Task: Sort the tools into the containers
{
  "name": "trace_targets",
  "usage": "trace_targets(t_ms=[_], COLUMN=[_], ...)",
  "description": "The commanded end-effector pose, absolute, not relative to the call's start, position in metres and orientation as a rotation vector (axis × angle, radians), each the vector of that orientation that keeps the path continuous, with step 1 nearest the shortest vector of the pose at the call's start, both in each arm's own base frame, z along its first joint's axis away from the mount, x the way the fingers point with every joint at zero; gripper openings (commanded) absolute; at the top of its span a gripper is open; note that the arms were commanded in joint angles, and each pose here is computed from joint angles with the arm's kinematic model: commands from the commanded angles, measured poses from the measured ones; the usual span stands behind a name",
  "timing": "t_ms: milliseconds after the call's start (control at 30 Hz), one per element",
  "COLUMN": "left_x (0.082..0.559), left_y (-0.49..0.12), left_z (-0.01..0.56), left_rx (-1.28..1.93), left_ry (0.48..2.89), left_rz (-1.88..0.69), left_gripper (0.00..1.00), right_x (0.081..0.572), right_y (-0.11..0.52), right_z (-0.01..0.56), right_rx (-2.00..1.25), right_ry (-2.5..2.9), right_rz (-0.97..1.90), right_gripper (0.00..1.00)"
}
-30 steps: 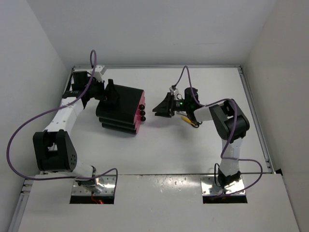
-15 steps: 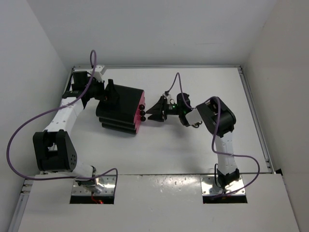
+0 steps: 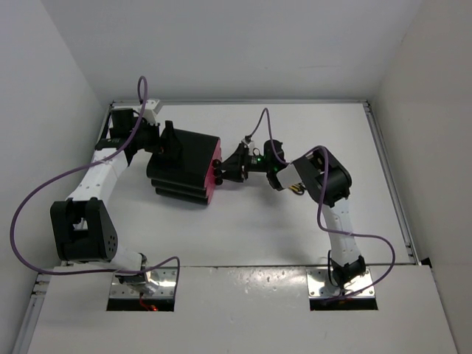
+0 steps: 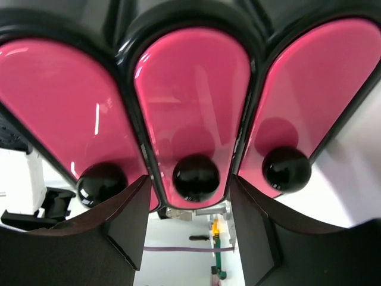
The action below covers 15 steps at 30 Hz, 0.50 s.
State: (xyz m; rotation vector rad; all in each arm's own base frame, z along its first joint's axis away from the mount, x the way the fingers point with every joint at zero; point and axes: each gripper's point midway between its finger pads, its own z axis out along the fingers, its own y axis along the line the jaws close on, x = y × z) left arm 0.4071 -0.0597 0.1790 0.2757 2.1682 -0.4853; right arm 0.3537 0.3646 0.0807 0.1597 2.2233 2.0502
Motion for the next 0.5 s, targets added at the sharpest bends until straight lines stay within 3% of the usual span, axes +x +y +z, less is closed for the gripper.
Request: trace_targets(t_ms=[0,200,300,467], left_x=[0.352,0.349,0.349,0.349], left_y=[-0.044,-0.044,-0.044,-0.043], left_z=[0.087,0.084,0.084,0.083], left_rx=[0.259,0.258,0.258,0.255], left_ry=[2.539,2.548,2.548,2.551], left_rz=[-0.408,-0.411,-0.411,-0.399], left_gripper=[0.97,0.97,0.97,0.97], right_x=[0.363,0.368,0.367,0.358], right_y=[0.377,0.38,0.379,0.369], right_z=[0.098,0.091,0.095,0.099], right_rx=[0.069,0.079,0.076,0.064], right_ry=[2.127,2.138,2.135,2.137], right_rz=[2.065,2.063,2.064,2.052], right_gripper=[0.56,0.42,0.27,0.19])
